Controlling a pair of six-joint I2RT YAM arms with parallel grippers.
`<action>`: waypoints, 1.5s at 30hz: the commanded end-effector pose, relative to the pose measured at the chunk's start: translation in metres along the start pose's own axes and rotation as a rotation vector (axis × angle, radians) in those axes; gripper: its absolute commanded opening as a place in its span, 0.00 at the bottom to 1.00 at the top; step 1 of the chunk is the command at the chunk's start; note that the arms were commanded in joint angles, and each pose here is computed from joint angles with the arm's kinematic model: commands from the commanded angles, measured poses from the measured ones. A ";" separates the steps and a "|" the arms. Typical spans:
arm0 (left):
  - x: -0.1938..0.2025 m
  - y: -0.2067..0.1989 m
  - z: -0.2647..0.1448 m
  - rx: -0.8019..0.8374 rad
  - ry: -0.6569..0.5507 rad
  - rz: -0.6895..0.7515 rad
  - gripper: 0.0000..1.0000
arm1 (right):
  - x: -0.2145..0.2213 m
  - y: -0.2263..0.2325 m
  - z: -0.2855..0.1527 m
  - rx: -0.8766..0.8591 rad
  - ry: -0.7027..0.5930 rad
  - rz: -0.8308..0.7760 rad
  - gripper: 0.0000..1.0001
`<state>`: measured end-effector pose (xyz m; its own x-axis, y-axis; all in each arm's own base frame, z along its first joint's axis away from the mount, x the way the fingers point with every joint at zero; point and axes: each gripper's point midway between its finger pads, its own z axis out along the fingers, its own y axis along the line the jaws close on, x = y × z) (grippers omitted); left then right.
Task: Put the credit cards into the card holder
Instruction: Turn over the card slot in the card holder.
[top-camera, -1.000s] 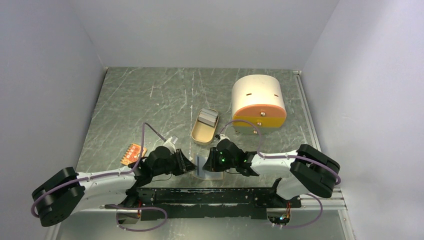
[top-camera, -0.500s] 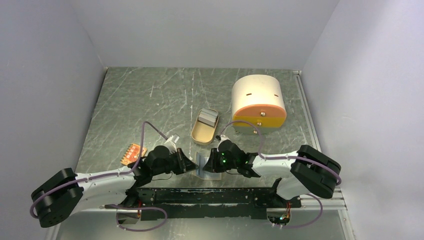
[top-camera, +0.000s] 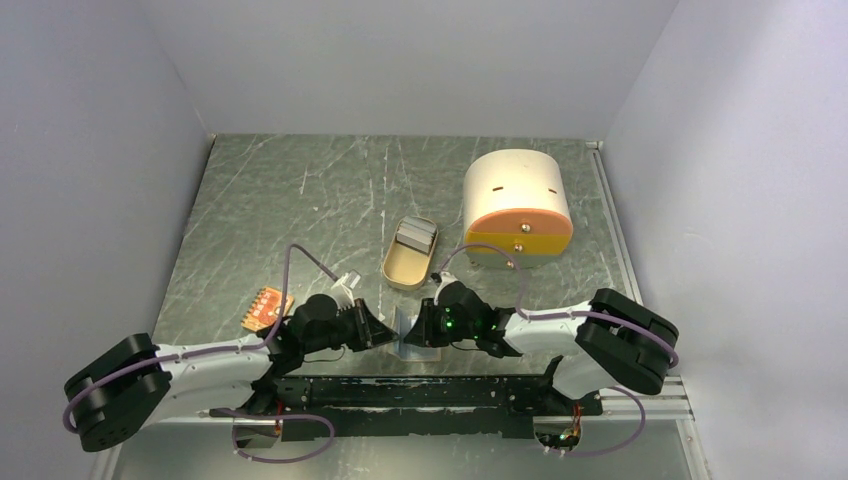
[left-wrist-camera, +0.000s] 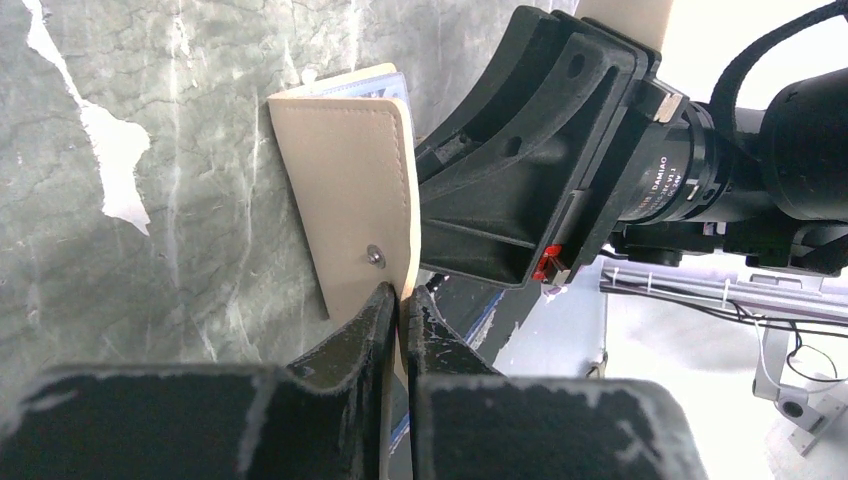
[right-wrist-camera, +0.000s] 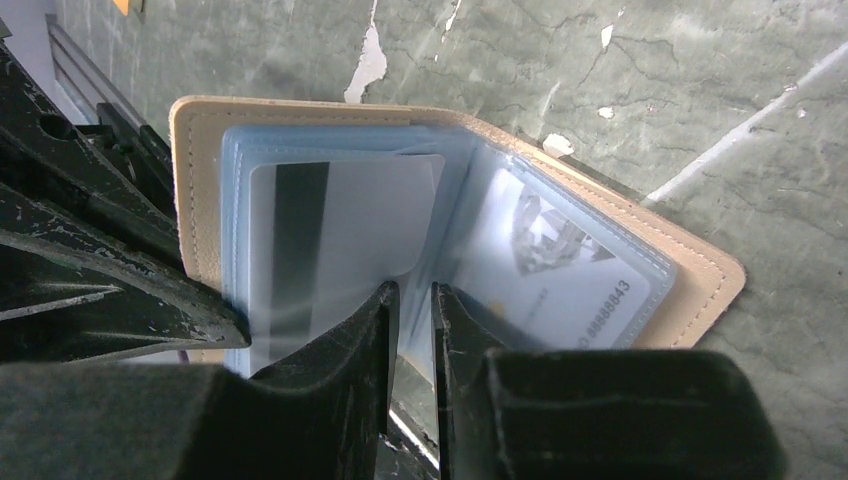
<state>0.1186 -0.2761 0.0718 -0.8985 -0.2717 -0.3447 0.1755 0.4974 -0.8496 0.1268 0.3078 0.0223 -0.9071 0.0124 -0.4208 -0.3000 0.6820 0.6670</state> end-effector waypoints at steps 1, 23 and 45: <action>-0.001 -0.035 0.002 0.142 0.017 0.045 0.11 | -0.002 -0.005 -0.001 0.010 -0.013 -0.002 0.23; 0.004 -0.023 0.011 0.103 0.044 0.052 0.09 | 0.001 -0.009 -0.005 0.014 -0.017 0.006 0.24; 0.013 -0.003 0.024 -0.001 0.099 0.046 0.09 | -0.014 -0.015 -0.029 0.082 -0.098 -0.007 0.39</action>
<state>0.1193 -0.2997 0.0670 -0.9206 -0.2014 -0.3346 0.2042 0.4821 -0.8520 0.1303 0.2875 0.0359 -0.8833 0.0622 -0.4646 -0.2890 0.7080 0.6444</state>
